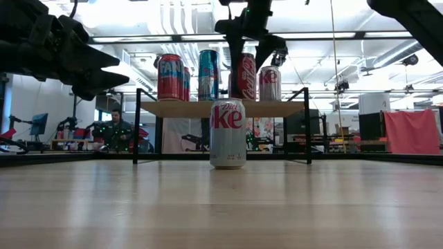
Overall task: Place canned beverage on shelf
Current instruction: Put the red and white soda can on the shelf aligned with the other red and white soda can
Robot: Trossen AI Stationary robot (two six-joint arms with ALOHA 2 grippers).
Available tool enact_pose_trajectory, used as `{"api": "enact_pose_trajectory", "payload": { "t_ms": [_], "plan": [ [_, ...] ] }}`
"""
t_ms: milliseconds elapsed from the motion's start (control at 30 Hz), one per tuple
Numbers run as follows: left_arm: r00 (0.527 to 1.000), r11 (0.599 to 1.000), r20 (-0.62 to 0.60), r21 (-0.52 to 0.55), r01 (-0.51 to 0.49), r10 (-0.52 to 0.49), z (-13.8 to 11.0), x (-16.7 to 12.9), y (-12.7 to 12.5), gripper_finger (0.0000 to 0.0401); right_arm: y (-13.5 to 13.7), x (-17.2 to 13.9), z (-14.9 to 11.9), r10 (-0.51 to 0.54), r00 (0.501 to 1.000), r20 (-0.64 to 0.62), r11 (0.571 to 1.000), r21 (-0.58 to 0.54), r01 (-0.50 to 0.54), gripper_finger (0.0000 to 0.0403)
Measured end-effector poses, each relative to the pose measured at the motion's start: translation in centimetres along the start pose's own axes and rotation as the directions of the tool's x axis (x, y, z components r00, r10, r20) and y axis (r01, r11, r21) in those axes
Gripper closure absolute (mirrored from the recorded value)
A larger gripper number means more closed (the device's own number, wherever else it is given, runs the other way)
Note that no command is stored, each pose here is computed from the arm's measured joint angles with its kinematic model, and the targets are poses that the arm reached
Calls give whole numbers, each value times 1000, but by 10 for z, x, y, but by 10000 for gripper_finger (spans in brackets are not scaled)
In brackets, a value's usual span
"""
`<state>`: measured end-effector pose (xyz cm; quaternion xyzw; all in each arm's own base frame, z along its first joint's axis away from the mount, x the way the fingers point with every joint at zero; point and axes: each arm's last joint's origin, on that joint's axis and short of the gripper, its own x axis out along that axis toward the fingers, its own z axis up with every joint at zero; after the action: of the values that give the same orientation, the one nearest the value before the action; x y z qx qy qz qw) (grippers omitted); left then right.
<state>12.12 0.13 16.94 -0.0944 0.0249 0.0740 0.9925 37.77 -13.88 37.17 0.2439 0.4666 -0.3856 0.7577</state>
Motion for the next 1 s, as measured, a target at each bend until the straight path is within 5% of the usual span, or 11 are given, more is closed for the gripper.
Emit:
{"api": "enact_pose_trajectory", "payload": {
  "t_ms": [367,533,767,1000],
  "plan": [
    [1000,1000,0,0,0,0,0,0,0,127,2,6,1,-5,1000,-3,1000,-13,5,47],
    [1000,1000,0,0,0,0,0,0,0,127,3,6,0,13,1000,-16,985,-173,-15,36],
    [1000,1000,0,0,0,0,0,0,0,127,3,5,1,20,1000,-16,967,-253,-23,34],
    [1000,1000,0,0,0,0,0,0,0,127,3,5,1,31,999,-18,981,-193,-34,44]
  ]
}}
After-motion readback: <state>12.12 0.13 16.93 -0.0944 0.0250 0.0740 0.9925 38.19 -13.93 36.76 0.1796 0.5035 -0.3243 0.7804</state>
